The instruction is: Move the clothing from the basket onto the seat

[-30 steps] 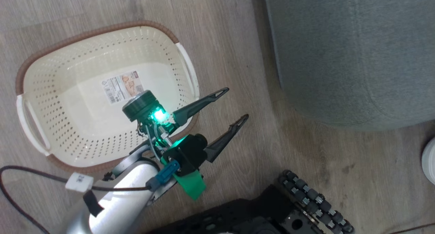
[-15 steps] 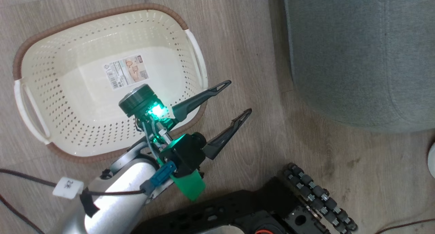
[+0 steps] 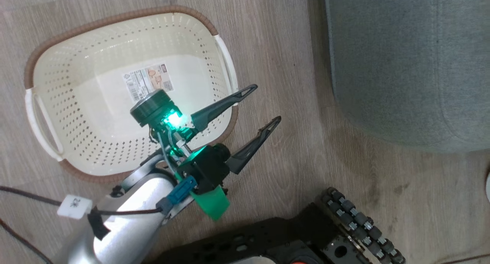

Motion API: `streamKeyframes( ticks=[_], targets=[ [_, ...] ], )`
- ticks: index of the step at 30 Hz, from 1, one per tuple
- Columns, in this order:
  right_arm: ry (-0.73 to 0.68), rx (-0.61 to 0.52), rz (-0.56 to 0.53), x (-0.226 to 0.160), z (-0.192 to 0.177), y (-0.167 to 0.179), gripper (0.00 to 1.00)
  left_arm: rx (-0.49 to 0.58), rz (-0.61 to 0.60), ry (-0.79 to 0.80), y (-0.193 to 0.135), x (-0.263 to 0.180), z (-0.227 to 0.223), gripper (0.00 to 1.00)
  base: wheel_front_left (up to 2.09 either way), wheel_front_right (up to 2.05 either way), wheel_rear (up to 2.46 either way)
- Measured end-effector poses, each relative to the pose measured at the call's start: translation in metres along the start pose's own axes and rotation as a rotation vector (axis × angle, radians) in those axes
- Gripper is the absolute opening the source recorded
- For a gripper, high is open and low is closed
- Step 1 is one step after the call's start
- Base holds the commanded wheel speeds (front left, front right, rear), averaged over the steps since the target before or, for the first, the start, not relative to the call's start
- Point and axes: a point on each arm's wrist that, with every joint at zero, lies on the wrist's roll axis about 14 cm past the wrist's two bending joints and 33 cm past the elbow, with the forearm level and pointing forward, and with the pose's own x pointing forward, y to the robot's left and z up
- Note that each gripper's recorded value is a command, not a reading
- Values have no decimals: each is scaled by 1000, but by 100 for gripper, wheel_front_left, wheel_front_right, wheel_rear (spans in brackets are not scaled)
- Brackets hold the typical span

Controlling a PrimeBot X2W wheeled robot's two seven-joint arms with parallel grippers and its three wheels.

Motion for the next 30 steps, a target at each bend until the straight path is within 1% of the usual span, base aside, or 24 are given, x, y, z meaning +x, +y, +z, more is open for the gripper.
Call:
streamKeyframes(
  ticks=[7,9,12,14,17,19,25,30],
  targets=[
    [-30,-8,18,-11,23,-3,100,35,-14,-29,-8,5,23,100,0,0,0],
    [-12,-20,27,-24,21,-7,100,60,-22,-31,-13,6,32,100,0,0,0],
    [19,-14,22,-40,15,-16,100,82,-27,-41,-19,6,44,100,0,0,0],
    [24,-1,13,-48,17,-23,100,88,-28,-58,-25,8,55,100,0,0,0],
    [1,46,-28,-54,31,-42,100,94,-30,-65,-33,6,64,100,0,0,0],
    [-8,55,-44,-57,38,-52,100,100,-29,-64,-36,4,67,100,0,0,0],
    [57,77,-41,-69,31,-56,100,109,-28,-66,-46,0,76,100,0,0,0],
    [141,98,-81,-79,28,-78,100,129,-33,-79,-55,-1,89,100,0,0,0]
  ],
)
